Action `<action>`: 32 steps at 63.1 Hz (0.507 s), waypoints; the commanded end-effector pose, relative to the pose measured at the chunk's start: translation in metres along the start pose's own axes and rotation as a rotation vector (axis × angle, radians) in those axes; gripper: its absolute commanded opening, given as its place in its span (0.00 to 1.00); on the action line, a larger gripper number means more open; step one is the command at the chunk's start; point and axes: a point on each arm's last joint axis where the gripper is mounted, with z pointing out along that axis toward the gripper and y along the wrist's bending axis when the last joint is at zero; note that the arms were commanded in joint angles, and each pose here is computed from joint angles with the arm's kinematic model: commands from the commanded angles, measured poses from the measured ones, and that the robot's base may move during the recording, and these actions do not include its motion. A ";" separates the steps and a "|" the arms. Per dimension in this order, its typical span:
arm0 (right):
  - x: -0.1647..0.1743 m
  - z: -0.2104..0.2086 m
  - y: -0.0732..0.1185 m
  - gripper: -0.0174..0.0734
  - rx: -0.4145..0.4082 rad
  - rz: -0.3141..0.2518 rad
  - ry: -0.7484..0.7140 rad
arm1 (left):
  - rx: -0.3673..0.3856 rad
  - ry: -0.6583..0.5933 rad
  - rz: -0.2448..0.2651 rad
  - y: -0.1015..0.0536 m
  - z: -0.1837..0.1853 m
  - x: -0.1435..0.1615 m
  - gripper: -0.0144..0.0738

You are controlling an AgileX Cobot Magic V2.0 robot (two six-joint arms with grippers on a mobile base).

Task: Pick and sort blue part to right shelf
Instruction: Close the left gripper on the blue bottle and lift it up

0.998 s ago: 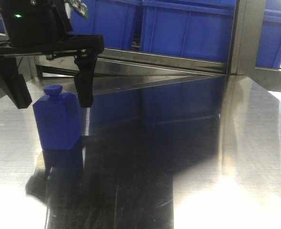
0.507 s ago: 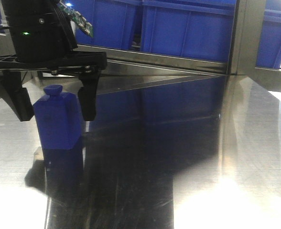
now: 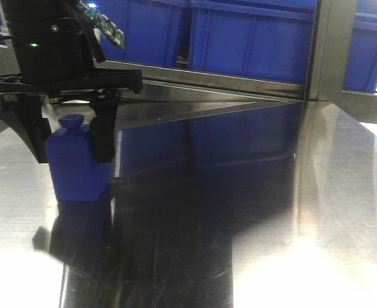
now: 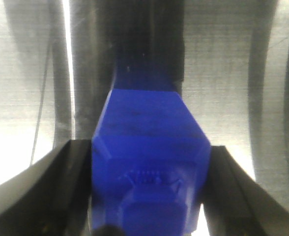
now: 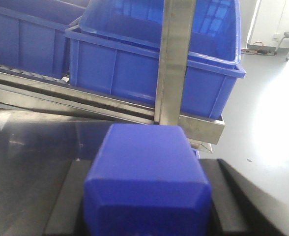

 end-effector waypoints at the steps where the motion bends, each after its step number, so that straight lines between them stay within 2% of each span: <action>1: -0.018 -0.002 -0.001 0.68 0.010 -0.021 -0.116 | 0.040 -0.066 -0.015 0.000 -0.025 0.000 0.63; 16: -0.018 -0.002 -0.001 0.68 0.010 -0.021 -0.116 | 0.041 -0.070 -0.015 0.000 -0.026 0.000 0.63; 25: -0.018 -0.002 -0.001 0.68 0.010 -0.021 -0.116 | 0.066 -0.111 -0.013 0.002 -0.044 0.005 0.63; 29: -0.018 -0.002 -0.001 0.68 0.010 -0.021 -0.116 | 0.085 -0.141 0.004 0.003 -0.057 0.010 0.63; 32: -0.018 -0.002 -0.001 0.68 0.010 -0.021 -0.116 | 0.102 -0.172 0.036 0.006 -0.068 0.014 0.63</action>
